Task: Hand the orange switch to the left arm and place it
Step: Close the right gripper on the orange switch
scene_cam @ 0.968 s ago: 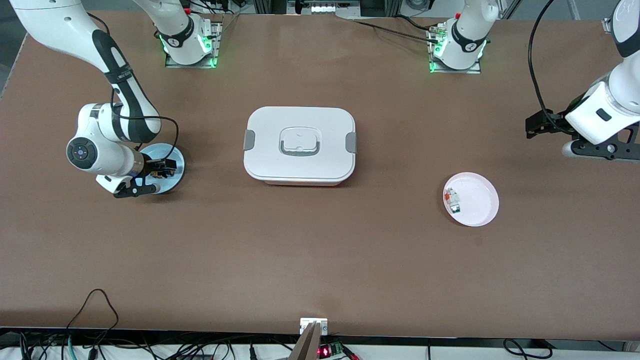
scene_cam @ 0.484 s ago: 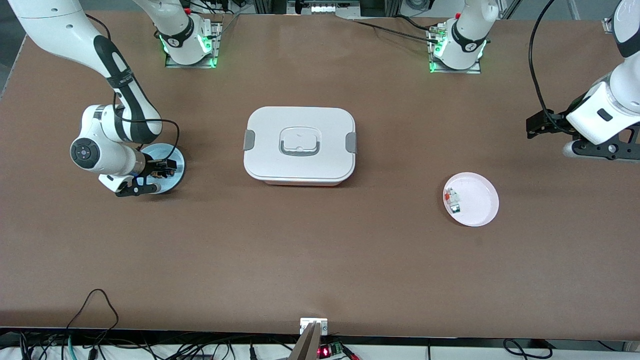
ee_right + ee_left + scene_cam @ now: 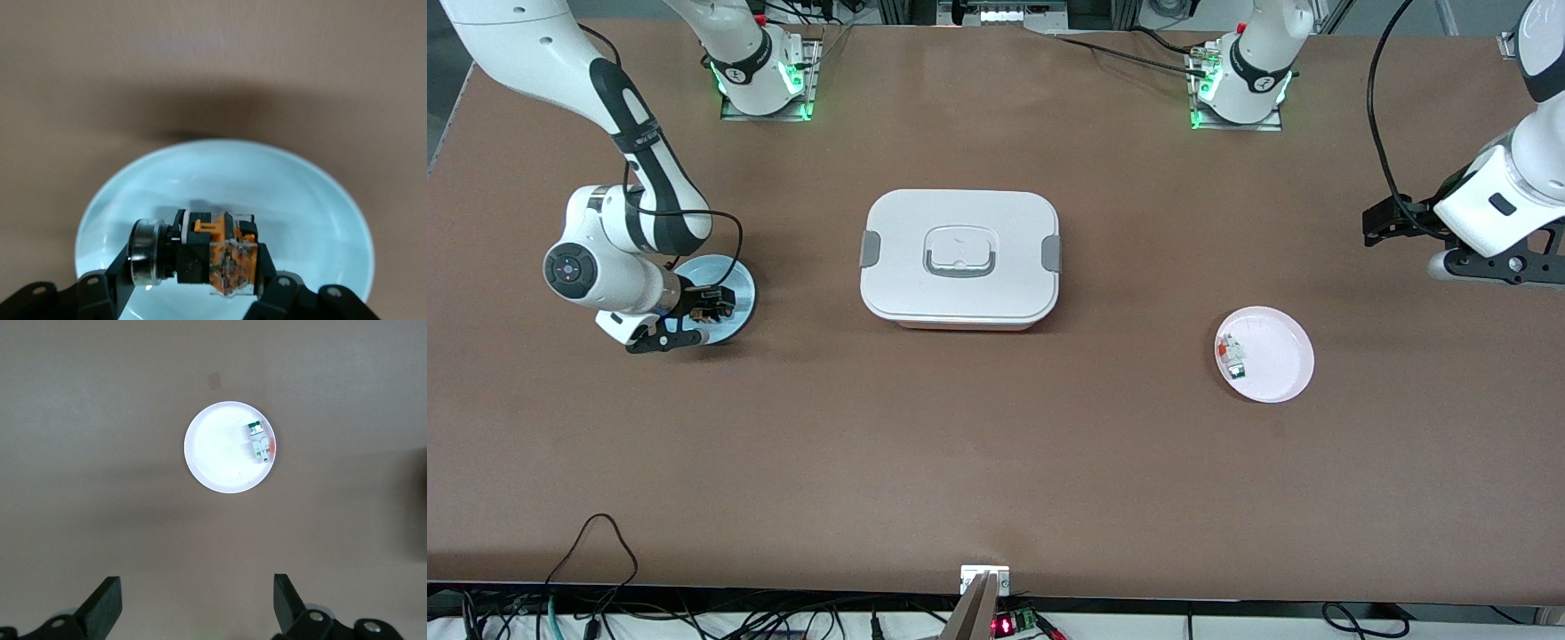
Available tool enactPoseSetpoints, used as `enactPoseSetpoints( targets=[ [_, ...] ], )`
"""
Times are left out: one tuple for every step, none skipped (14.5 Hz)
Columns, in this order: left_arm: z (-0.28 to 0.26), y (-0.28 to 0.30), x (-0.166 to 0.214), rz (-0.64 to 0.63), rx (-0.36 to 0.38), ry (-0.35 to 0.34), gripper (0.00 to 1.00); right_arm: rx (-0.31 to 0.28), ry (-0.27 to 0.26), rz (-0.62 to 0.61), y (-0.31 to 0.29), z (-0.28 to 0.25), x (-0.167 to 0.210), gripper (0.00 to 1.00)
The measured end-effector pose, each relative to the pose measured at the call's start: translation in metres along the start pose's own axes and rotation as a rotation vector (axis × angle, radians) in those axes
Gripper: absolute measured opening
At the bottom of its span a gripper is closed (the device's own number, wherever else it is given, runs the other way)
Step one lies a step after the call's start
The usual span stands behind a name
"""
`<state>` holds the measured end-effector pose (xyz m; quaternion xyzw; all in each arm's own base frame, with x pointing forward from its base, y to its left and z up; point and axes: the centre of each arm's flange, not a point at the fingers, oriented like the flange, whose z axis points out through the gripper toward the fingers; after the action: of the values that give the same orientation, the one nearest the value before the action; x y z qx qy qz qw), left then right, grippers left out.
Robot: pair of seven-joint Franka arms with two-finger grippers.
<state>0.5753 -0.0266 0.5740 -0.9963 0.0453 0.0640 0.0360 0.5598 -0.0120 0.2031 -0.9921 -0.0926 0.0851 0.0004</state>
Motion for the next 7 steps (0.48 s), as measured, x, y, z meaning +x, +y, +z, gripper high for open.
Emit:
enactPoseSetpoints(
  targets=[
    [0.0, 0.0, 0.0, 0.0, 0.0, 0.0, 1.0, -0.006, 0.023, -0.035, -0.001, -0.013, 0.002, 0.72],
    [0.0, 0.0, 0.0, 0.0, 0.0, 0.0, 1.0, -0.013, 0.049, -0.08, -0.003, -0.027, 0.005, 0.72],
    [0.0, 0.0, 0.0, 0.0, 0.0, 0.0, 1.0, -0.02, 0.074, -0.125, -0.006, -0.041, 0.008, 0.72],
    [0.0, 0.0, 0.0, 0.0, 0.0, 0.0, 1.0, -0.027, 0.1, -0.166, -0.01, -0.055, 0.012, 0.72],
    [0.0, 0.0, 0.0, 0.0, 0.0, 0.0, 1.0, -0.035, 0.125, -0.205, -0.016, -0.069, 0.015, 0.72],
    [0.0, 0.0, 0.0, 0.0, 0.0, 0.0, 1.0, -0.04, 0.148, -0.239, -0.024, -0.081, 0.019, 0.72],
    [0.0, 0.0, 0.0, 0.0, 0.0, 0.0, 1.0, -0.045, 0.173, -0.271, -0.036, -0.094, 0.024, 0.72]
  ],
)
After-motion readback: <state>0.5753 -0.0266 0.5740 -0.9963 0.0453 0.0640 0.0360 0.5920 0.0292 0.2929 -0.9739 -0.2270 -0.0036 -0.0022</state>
